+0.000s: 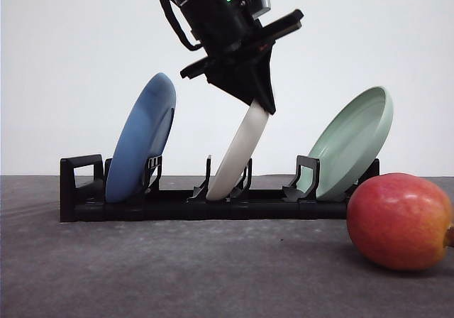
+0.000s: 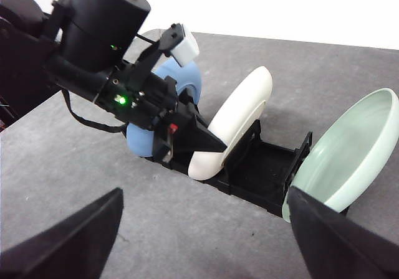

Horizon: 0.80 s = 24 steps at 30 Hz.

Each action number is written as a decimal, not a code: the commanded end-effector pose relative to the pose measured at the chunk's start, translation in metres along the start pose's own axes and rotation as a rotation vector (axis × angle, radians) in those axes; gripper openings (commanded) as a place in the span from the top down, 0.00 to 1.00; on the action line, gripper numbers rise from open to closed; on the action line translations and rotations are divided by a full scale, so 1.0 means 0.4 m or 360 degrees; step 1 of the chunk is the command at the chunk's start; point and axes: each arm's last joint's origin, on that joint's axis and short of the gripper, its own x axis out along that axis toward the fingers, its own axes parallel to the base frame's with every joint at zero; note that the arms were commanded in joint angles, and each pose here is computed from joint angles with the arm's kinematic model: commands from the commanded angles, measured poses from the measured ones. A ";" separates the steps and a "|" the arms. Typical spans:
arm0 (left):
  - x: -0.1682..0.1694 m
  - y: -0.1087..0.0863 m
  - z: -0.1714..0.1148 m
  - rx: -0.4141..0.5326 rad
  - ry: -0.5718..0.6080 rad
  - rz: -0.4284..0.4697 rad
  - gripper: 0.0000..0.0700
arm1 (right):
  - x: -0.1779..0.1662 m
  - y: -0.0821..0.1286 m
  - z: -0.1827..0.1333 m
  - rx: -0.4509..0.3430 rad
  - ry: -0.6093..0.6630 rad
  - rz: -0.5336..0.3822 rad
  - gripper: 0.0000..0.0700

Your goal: Place pomegranate in white plate

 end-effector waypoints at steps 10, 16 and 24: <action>-0.230 -0.064 0.047 0.0005 -0.0286 -0.0105 1.00 | -0.003 0.004 0.011 -0.0013 -0.0020 0.0008 0.25; -0.357 -0.130 -0.002 0.0103 -0.0188 -0.0174 1.00 | -0.003 0.004 0.011 -0.0014 -0.0021 0.0008 0.25; -0.460 -0.234 -0.092 0.0309 0.0028 -0.0160 1.00 | -0.003 0.004 0.011 -0.0010 -0.0021 0.0008 0.25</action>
